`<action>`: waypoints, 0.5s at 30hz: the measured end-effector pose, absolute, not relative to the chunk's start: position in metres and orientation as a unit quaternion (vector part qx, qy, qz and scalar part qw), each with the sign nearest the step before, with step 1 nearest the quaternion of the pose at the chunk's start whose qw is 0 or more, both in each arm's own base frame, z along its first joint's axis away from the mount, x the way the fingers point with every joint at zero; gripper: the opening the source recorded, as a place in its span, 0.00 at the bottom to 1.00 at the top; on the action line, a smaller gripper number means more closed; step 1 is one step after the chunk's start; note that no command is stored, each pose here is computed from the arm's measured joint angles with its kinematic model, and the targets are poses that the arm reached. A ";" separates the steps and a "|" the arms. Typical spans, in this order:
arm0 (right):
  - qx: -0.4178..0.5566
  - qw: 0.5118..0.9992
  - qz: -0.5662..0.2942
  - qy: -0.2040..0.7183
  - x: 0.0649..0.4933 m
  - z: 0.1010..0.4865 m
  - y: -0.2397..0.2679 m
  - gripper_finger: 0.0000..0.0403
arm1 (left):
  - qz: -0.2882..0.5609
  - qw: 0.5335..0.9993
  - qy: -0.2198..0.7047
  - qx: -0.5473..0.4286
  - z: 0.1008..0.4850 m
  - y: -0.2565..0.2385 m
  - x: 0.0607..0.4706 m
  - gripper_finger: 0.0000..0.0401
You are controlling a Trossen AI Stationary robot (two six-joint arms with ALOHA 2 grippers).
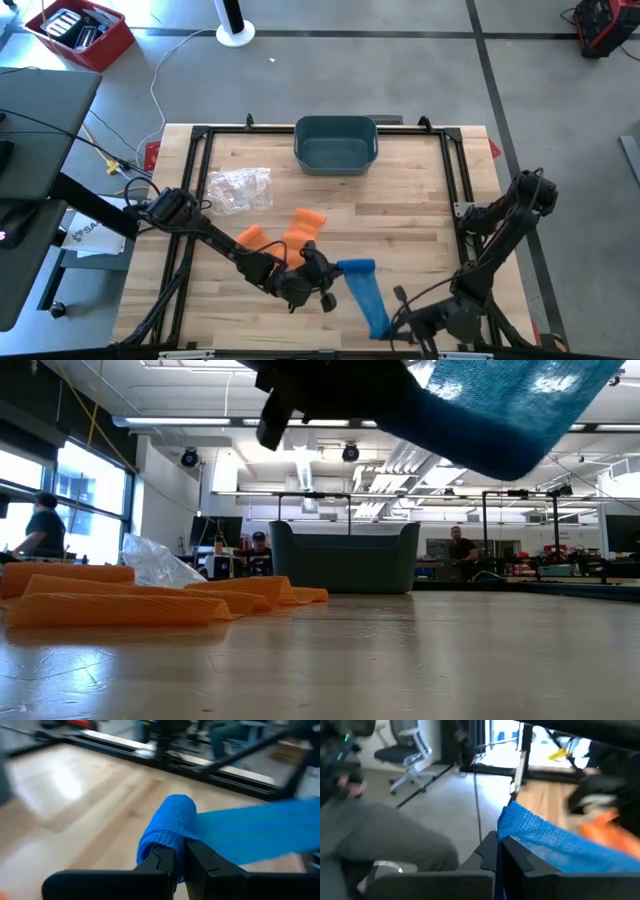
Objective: Roll bandage
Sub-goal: Roll the blue bandage
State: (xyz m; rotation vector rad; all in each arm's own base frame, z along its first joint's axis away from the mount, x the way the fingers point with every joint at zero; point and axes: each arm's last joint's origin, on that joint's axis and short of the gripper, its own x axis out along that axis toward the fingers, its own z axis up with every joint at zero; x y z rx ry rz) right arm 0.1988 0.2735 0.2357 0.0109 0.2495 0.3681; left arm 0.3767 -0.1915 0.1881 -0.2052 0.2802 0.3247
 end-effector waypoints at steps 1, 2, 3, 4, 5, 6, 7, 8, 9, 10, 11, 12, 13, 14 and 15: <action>0.009 0.977 0.178 0.117 0.200 0.241 0.269 0.00 | 0.147 0.974 0.142 -0.101 0.187 -0.193 0.377 0.03; 0.014 0.979 0.172 0.111 0.201 0.247 0.265 0.00 | 0.133 0.975 0.142 -0.103 0.185 -0.195 0.378 0.03; 0.018 0.981 0.162 0.109 0.201 0.253 0.260 0.00 | 0.119 0.977 0.141 -0.104 0.184 -0.197 0.379 0.03; 0.022 0.983 0.149 0.107 0.200 0.258 0.255 0.00 | 0.109 0.979 0.141 -0.101 0.183 -0.199 0.379 0.03; 0.026 0.985 0.133 0.108 0.199 0.262 0.250 0.00 | 0.099 0.980 0.138 -0.101 0.182 -0.201 0.380 0.03; 0.029 0.987 0.116 0.110 0.198 0.266 0.245 0.00 | 0.088 0.982 0.134 -0.102 0.181 -0.203 0.380 0.03; 0.033 0.988 0.100 0.113 0.196 0.269 0.240 0.00 | 0.077 0.983 0.131 -0.102 0.181 -0.206 0.380 0.03; 0.037 0.989 0.085 0.117 0.195 0.272 0.235 0.00 | 0.064 0.985 0.125 -0.104 0.181 -0.208 0.381 0.03; 0.041 0.989 0.076 0.122 0.194 0.274 0.230 0.00 | 0.051 0.986 0.121 -0.105 0.182 -0.210 0.381 0.03; 0.043 0.988 0.068 0.129 0.194 0.275 0.225 0.00 | 0.036 0.987 0.117 -0.105 0.183 -0.212 0.381 0.03; 0.045 0.988 0.059 0.136 0.194 0.276 0.221 0.00 | 0.020 0.988 0.112 -0.106 0.184 -0.214 0.381 0.03; 0.045 0.987 0.051 0.143 0.195 0.276 0.217 0.00 | 0.003 0.988 0.109 -0.106 0.186 -0.217 0.380 0.03; 0.045 0.987 0.042 0.150 0.196 0.275 0.213 0.00 | -0.011 0.989 0.104 -0.106 0.187 -0.218 0.380 0.03; 0.048 0.986 0.032 0.158 0.198 0.274 0.209 0.00 | -0.027 0.989 0.099 -0.108 0.189 -0.220 0.380 0.03; 0.053 0.984 0.023 0.167 0.201 0.272 0.205 0.00 | -0.039 0.989 0.094 -0.110 0.190 -0.222 0.380 0.03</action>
